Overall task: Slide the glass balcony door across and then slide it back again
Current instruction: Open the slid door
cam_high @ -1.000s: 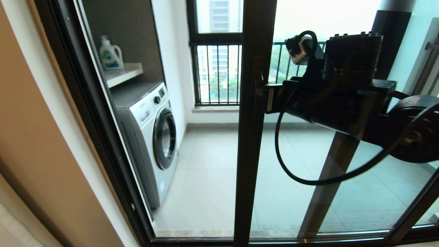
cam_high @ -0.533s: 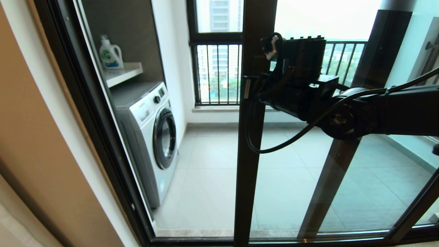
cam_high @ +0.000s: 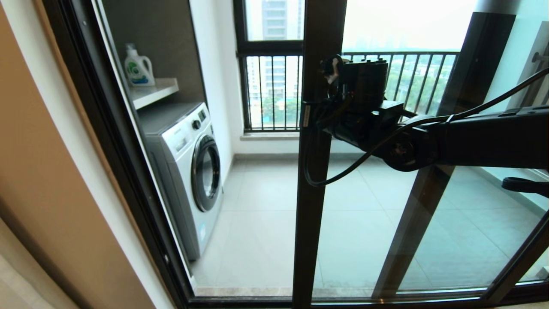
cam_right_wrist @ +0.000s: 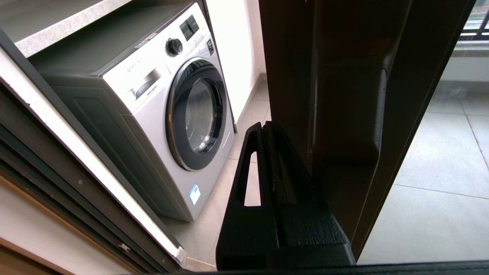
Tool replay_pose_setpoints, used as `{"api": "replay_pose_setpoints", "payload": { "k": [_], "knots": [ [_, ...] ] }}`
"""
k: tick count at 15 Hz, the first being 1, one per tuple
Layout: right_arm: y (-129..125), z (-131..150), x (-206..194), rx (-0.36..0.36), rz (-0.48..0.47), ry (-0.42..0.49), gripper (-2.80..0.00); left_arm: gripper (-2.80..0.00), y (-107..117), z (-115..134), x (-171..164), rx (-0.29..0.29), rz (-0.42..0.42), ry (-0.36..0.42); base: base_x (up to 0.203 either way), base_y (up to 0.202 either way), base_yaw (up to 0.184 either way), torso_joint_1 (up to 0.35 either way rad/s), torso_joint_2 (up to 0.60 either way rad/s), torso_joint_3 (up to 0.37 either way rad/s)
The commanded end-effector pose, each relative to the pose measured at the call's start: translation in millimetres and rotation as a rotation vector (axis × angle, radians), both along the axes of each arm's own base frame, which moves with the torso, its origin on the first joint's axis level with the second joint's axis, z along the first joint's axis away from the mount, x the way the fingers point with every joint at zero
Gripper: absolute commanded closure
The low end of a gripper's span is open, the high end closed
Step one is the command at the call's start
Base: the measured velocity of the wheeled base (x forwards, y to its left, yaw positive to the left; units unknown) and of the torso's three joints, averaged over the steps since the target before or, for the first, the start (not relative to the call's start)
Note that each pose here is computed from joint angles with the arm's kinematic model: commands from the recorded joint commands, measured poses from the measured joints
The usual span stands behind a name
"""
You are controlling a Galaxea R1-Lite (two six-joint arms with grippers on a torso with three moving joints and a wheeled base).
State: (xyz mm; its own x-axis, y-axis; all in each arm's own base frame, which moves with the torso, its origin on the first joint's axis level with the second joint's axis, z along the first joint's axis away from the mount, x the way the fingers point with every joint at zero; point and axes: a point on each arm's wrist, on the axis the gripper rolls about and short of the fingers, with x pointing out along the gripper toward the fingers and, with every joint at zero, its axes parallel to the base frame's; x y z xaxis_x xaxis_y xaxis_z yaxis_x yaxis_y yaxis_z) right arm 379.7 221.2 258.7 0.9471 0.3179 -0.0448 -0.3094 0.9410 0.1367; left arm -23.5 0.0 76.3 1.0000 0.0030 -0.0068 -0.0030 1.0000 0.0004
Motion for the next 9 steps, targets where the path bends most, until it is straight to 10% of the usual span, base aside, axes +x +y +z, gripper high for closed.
{"api": "replay_pose_setpoints", "payload": {
  "k": [1,9],
  "knots": [
    [-13,-1,7,0.0,-0.038,0.0,0.0,0.0,0,0,0,0.0,0.0,0.002,0.0,0.0,0.0,0.0,0.0,0.0],
    [-38,1,16,0.002,-0.096,0.0,0.0,0.0,0,0,0,0.0,0.0,0.002,0.0,0.0,0.0,0.0,0.0,0.0]
  ]
}}
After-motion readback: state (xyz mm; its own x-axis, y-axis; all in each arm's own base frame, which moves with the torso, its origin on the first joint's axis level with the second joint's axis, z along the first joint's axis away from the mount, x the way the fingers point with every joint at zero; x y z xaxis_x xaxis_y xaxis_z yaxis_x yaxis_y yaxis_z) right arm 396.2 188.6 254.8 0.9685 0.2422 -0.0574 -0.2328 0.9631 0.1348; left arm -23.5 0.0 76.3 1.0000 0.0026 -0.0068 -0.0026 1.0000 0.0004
